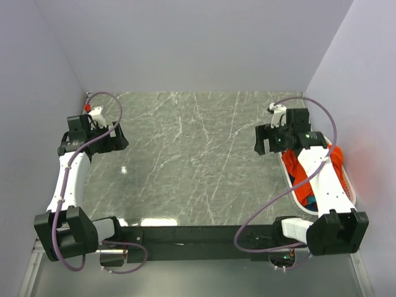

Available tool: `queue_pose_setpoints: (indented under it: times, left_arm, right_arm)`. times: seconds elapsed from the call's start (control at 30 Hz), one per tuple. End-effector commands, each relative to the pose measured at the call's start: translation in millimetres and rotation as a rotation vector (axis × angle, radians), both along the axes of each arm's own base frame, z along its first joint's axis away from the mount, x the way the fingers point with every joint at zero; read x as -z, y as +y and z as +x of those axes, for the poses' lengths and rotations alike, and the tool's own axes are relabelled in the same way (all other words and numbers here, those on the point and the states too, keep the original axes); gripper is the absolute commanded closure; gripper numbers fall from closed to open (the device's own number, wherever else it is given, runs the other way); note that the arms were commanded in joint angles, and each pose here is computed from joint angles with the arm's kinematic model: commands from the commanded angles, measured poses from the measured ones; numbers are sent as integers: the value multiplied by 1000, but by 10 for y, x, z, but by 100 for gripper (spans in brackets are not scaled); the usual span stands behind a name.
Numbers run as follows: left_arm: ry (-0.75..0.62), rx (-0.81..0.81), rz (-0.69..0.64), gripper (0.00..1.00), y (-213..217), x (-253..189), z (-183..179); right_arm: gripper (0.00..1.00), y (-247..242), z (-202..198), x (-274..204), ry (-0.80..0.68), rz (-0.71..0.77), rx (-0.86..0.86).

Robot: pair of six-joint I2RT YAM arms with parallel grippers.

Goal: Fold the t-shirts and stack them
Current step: Grab the tshirt from the pile

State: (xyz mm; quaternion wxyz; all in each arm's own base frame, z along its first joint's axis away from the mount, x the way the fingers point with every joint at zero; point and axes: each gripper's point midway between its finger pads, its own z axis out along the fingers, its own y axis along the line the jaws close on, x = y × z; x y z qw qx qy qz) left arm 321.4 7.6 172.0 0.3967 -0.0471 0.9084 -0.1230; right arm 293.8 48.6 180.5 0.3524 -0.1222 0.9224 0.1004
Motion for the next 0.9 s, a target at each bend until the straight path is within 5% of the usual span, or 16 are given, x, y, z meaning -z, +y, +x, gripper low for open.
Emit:
queue_pose_setpoints:
  times: [0.0, 0.37, 0.57, 0.87]
  left_arm:
    - [-57, 26, 22, 1, 0, -217, 34]
    - [-154, 116, -21, 1, -165, -704, 86]
    - [-153, 185, -78, 1, -310, -777, 90]
    - [-150, 219, -95, 1, -428, -940, 184]
  right_arm:
    - [2, -72, 79, -389, -38, -46, 11]
    - [2, -887, -153, -1208, -67, -281, 187]
    - [1, -1483, -430, -981, -9, -375, 337]
    - [1, -1908, -620, -392, 137, -317, 394]
